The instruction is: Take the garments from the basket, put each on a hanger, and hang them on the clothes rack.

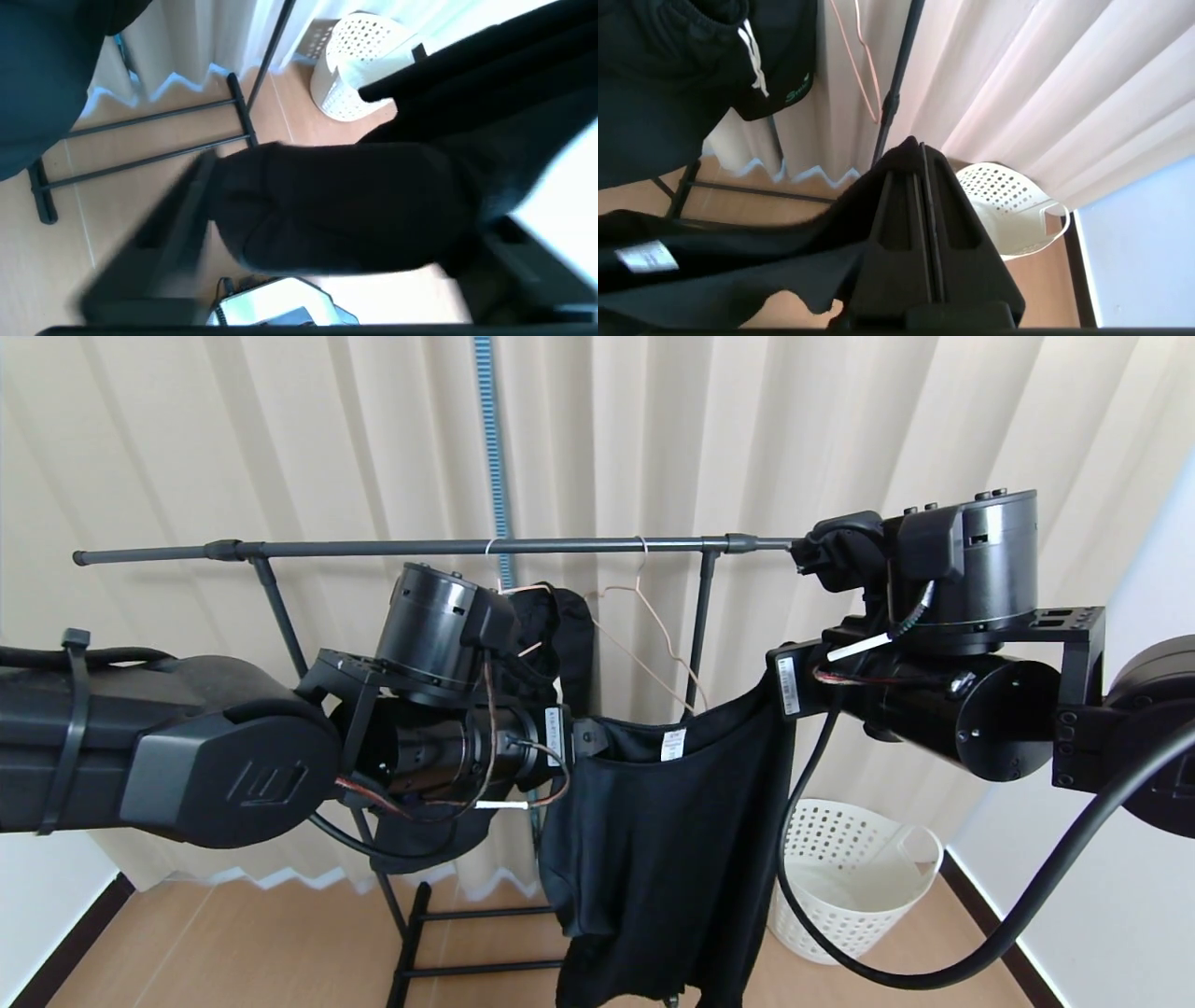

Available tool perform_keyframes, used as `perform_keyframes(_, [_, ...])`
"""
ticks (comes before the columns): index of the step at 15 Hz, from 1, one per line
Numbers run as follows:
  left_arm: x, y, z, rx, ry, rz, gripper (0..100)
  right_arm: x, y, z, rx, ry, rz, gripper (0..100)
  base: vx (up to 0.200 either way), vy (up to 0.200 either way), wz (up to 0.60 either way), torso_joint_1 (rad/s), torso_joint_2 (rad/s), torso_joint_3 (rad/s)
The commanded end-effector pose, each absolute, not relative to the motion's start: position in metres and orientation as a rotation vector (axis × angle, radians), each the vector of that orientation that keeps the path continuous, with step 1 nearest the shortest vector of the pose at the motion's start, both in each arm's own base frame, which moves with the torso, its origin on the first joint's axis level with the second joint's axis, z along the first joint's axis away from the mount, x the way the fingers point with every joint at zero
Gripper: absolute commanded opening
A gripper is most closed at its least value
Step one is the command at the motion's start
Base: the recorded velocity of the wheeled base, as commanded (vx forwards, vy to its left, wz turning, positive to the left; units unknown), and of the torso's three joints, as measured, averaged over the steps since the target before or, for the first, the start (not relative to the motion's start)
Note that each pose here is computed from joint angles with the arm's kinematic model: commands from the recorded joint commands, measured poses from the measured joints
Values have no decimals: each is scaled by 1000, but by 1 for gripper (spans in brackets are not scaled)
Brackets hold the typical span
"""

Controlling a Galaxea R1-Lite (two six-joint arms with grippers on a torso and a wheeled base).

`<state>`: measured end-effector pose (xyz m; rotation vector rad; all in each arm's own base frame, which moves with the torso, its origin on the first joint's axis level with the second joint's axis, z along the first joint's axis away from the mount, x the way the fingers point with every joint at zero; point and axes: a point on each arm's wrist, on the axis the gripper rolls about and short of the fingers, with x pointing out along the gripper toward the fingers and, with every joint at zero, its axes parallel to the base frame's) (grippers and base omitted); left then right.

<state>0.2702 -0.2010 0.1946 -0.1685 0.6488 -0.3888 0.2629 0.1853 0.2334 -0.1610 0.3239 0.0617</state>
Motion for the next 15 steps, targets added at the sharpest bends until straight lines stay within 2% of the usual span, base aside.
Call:
perform_keyframes(1, [265,-198,195,-152,653,-418,100,263,184,236,-163,318,60,0,0,0,0,0,0,0])
perform_keyframes(3, [257,-193,195,-150,673,-505,100,263,183,236,-167,315,57,0,0,0,0,0,0,0])
perform_keyframes(4, [250,-188,200,-167,679,-591,100,267,179,236,-165,315,42,0,0,0,0,0,0,0])
perform_keyframes(9, [248,-158,217,-275,690,-762,100,277,169,233,-182,325,1,0,0,0,0,0,0,0])
perform_keyframes(13, [251,-158,203,-268,728,-750,100,278,160,236,-202,323,-17,0,0,0,0,0,0,0])
perform_keyframes(15, [257,-161,191,-266,684,-737,100,277,155,241,-199,310,-28,0,0,0,0,0,0,0])
